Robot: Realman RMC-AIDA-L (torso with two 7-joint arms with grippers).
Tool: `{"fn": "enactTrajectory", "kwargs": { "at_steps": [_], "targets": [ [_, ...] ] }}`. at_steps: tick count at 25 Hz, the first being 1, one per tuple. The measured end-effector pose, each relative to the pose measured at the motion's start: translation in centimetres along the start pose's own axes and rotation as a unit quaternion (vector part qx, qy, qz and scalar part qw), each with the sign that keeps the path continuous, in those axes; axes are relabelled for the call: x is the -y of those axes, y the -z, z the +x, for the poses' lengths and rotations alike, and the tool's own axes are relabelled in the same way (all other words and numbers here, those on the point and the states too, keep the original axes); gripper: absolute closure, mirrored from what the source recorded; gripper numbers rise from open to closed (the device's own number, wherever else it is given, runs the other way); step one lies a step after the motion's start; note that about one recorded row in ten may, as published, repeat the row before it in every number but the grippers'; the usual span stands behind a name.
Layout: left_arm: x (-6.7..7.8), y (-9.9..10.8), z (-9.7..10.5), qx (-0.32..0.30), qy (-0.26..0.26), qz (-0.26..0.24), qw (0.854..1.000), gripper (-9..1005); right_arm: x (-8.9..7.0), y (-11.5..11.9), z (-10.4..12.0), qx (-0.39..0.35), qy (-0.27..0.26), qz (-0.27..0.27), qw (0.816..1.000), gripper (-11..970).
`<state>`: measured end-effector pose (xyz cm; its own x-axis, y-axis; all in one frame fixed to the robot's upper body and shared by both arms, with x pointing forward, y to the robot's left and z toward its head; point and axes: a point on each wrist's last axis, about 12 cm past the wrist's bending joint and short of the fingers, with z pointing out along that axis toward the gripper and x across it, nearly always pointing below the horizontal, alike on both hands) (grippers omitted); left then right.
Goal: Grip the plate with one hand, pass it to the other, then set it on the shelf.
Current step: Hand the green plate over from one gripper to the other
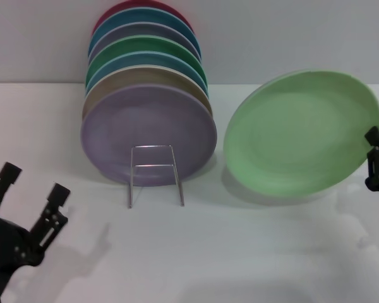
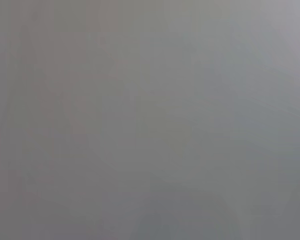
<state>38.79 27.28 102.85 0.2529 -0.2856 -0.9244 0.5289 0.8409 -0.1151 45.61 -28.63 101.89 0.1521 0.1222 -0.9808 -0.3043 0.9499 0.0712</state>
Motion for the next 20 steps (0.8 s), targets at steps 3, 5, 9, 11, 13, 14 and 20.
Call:
{"fn": "enactTrajectory", "kwargs": {
  "at_steps": [3, 5, 9, 11, 13, 14, 20],
  "targets": [
    [0.8, 0.0, 0.3, -0.006, -0.013, 0.013, 1.000, 135, -0.2, 0.1, 0.0, 0.000, -0.002, -0.002, 1.000, 941],
    [1.5, -0.3, 0.7, -0.014, -0.017, 0.026, 0.999, 135, -0.4, 0.2, 0.1, 0.000, -0.005, -0.005, 1.000, 941],
    [2.7, -0.9, 1.4, -0.031, -0.027, 0.049, 0.998, 135, -1.0, 0.7, 0.2, 0.002, -0.008, -0.010, 1.000, 941],
    [3.2, -1.2, 1.7, -0.038, -0.034, 0.057, 0.997, 135, -1.1, 0.8, 0.2, 0.003, -0.007, -0.011, 1.000, 941],
    [3.6, -1.4, 2.0, -0.044, -0.041, 0.063, 0.996, 135, -1.2, 0.9, 0.2, 0.002, -0.008, -0.013, 1.000, 941],
    [3.8, -1.6, 2.1, -0.045, -0.043, 0.064, 0.996, 134, -1.3, 1.0, 0.3, 0.000, -0.008, -0.015, 1.000, 941],
    [4.3, -1.8, 2.2, -0.049, -0.047, 0.059, 0.996, 135, -1.8, 1.2, 0.3, 0.001, -0.015, -0.019, 1.000, 941]
  ]
}}
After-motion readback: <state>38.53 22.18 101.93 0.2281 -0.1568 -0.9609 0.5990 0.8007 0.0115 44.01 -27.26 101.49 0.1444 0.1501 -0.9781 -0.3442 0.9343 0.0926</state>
